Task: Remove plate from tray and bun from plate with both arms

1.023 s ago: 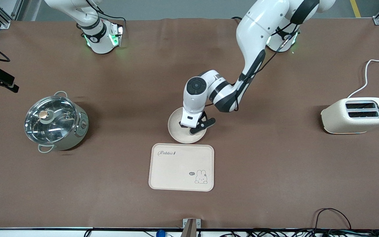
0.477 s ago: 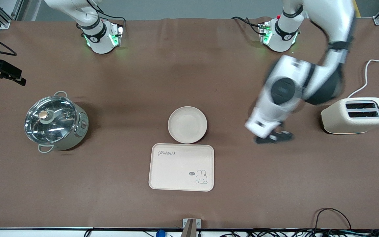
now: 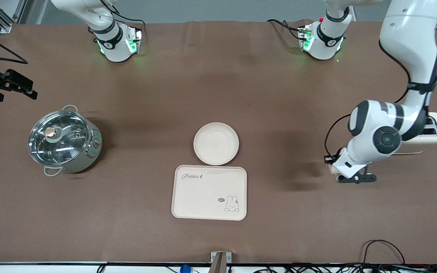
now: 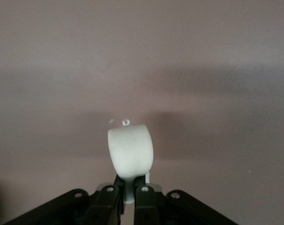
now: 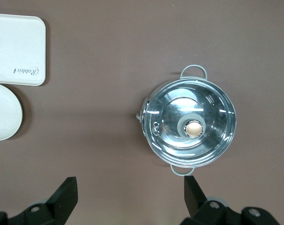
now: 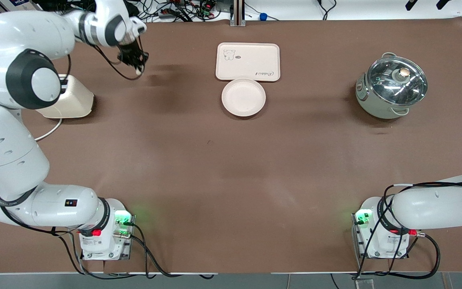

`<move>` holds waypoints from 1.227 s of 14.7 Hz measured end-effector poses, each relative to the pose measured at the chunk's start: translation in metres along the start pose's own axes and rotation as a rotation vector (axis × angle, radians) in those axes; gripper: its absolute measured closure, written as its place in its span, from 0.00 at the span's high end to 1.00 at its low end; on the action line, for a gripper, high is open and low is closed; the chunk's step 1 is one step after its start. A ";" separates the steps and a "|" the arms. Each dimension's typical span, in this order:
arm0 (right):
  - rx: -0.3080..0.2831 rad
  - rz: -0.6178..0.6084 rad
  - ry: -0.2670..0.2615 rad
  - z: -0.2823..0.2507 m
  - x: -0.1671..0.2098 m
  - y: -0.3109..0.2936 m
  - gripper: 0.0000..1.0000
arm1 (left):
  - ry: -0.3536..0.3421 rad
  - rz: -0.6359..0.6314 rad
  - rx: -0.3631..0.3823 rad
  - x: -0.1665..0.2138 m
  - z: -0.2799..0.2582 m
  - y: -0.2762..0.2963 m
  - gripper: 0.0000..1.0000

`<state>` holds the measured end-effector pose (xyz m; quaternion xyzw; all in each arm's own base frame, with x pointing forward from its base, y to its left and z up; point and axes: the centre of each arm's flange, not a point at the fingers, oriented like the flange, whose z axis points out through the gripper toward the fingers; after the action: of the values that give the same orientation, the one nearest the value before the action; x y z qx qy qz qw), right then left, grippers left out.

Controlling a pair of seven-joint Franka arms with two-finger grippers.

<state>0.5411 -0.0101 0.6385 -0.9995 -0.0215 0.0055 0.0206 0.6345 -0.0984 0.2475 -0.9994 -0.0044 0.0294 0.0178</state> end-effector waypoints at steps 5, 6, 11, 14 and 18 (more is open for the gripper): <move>-0.008 0.001 -0.005 0.018 0.015 -0.001 1.00 | -0.012 -0.014 -0.018 -0.005 0.025 -0.001 0.60; -0.008 0.001 -0.006 0.019 0.016 -0.001 1.00 | -0.009 -0.016 -0.021 -0.005 0.023 -0.001 0.69; -0.009 0.001 -0.003 0.019 0.016 -0.001 1.00 | 0.087 -0.033 -0.030 0.006 -0.036 -0.012 1.00; -0.009 0.001 0.000 0.019 0.017 -0.001 1.00 | 0.125 -0.034 -0.020 0.009 -0.121 -0.013 1.00; -0.009 -0.005 0.004 0.018 0.017 -0.004 1.00 | 0.118 -0.015 0.013 -0.018 -0.266 -0.023 1.00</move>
<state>0.5579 -0.0043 0.6205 -0.9996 -0.0241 0.0036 0.0161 0.6324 -0.0848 0.5146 -0.9992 -0.0106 -0.0295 0.0248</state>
